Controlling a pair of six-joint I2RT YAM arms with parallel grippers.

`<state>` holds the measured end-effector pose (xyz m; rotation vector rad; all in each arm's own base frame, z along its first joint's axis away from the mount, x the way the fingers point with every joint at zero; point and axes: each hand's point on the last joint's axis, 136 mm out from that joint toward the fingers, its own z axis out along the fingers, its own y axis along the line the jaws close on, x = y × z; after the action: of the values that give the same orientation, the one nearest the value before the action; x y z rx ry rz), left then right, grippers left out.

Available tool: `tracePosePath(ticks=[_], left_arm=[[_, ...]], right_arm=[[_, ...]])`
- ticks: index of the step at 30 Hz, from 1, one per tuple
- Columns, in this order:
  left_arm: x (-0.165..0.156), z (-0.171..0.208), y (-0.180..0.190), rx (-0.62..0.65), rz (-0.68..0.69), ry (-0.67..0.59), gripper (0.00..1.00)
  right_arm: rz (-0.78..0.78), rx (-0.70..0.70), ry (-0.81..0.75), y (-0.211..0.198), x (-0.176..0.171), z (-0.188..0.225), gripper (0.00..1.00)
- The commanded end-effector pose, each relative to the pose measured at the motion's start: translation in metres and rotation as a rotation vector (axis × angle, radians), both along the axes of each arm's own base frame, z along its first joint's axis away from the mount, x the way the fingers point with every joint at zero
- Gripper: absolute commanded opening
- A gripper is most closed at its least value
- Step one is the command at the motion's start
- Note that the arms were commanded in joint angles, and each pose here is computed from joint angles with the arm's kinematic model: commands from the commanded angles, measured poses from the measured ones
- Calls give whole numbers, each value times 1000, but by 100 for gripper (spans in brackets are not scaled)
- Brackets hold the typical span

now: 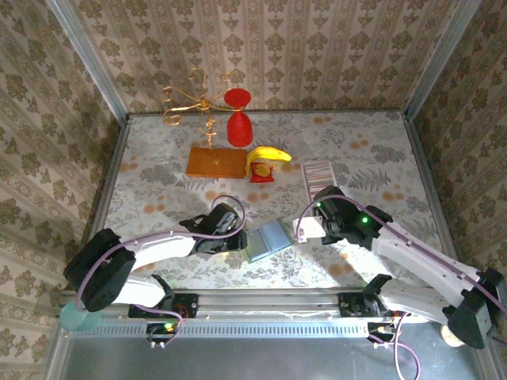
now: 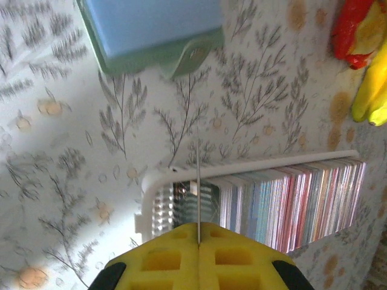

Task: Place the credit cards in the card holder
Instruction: Pick up the credit card from the storage box, then insert the credit card into the card slot.

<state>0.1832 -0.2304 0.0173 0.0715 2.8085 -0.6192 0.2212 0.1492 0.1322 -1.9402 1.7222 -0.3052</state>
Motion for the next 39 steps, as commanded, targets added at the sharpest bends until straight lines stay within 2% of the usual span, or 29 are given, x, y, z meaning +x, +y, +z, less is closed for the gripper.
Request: tracePosePath(ticks=[1, 4, 7, 10, 16, 22, 26, 32, 35, 39], left_arm=[[36, 9, -31, -97, -23, -128, 46], [39, 14, -39, -115, -37, -134, 46], [41, 16, -46, -127, -60, -131, 45], [40, 20, -49, -134, -76, -126, 44], [36, 32, -41, -133, -68, -142, 45], [31, 36, -28, -122, -21, -138, 45], [24, 42, -32, -185, -1, -138, 48], [14, 31, -24, -129, 41, -115, 49], [10, 24, -16, -119, 73, -108, 45], [2, 24, -25, -144, 35, -97, 38]], right_arm=[[-278, 249, 5, 12, 9, 30, 0], [-485, 473, 92, 27, 12, 49, 0], [-621, 624, 228, 42, 8, 53, 0], [-706, 711, 344, 53, 0, 45, 0], [-880, 893, 457, 61, 0, 42, 0], [-1007, 947, 620, 76, -3, 24, 0], [-1037, 940, 759, 99, -2, 3, 0], [-1125, 941, 843, 117, 11, -21, 0], [-1150, 967, 845, 120, 15, -29, 0], [-1168, 990, 890, 127, 16, -39, 0]])
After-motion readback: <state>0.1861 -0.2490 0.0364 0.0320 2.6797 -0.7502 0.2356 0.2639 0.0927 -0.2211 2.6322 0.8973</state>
